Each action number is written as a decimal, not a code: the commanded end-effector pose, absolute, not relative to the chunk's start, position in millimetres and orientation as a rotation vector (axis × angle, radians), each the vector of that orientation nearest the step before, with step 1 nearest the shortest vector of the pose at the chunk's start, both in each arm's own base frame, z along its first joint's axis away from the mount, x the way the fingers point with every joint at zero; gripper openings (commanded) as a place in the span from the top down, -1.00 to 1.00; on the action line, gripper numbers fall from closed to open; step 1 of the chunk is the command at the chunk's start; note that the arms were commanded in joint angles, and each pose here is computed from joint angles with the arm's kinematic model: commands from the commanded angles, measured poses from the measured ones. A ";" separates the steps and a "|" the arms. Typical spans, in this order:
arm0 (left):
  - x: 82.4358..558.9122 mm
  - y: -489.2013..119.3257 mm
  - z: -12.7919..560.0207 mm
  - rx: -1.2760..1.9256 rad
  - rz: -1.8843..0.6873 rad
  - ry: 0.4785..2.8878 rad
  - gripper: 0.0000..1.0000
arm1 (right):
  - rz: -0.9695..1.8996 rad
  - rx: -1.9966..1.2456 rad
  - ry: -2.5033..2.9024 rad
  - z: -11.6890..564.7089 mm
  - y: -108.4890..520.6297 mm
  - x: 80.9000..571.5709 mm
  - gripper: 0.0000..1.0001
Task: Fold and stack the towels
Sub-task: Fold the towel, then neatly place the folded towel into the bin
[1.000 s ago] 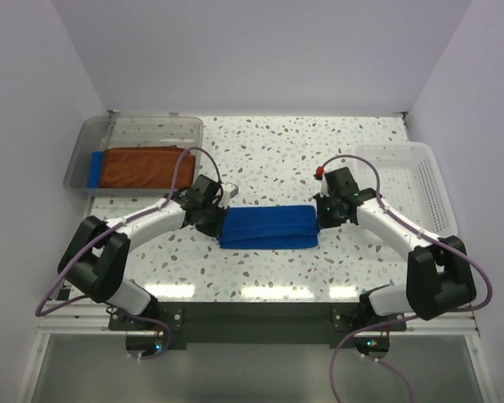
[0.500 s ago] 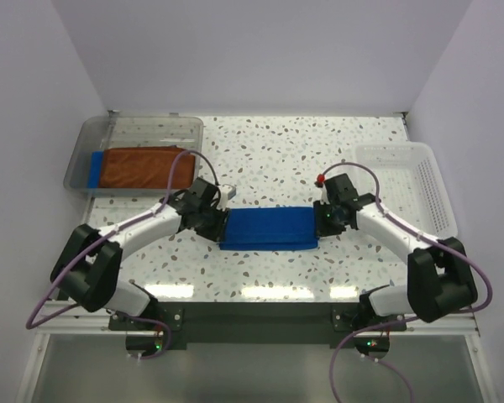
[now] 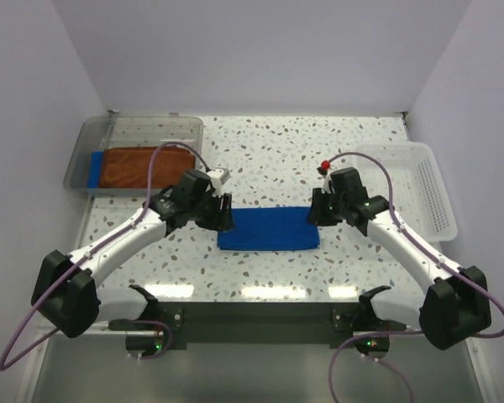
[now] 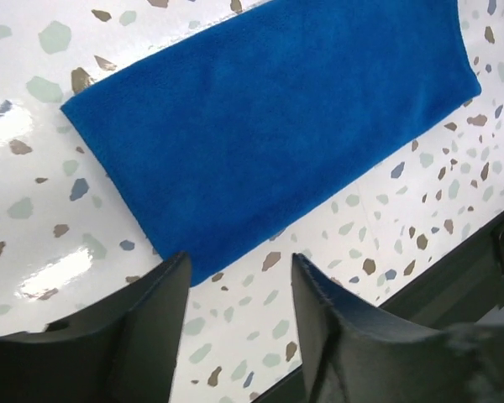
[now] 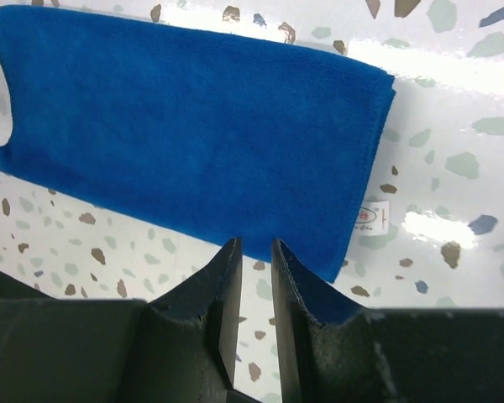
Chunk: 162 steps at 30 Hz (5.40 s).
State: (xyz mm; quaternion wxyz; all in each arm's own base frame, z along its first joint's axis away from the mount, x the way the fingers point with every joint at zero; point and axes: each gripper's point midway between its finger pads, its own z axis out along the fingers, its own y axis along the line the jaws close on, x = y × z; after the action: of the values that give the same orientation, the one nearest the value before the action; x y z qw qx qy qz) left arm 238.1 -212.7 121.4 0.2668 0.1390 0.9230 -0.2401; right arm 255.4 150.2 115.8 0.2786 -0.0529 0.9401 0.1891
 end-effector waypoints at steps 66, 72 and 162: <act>292.6 -29.5 89.6 -0.355 -0.175 2.400 -1.00 | -0.029 -0.972 2.561 -8.7 365.9 220.7 0.39; 289.3 -59.2 88.2 -0.318 -0.355 2.426 -1.00 | 0.164 -0.951 2.481 17.3 379.3 225.4 1.00; 499.8 93.1 208.1 -0.188 0.485 2.400 1.00 | 0.065 -0.784 2.252 123.9 241.3 221.3 -0.97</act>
State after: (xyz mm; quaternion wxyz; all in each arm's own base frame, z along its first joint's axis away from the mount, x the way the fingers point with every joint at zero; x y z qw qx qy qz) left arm 499.0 51.3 182.5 0.3246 -0.0555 0.9345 0.1348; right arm 213.4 238.7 111.9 0.3603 -0.3004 0.8824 0.0373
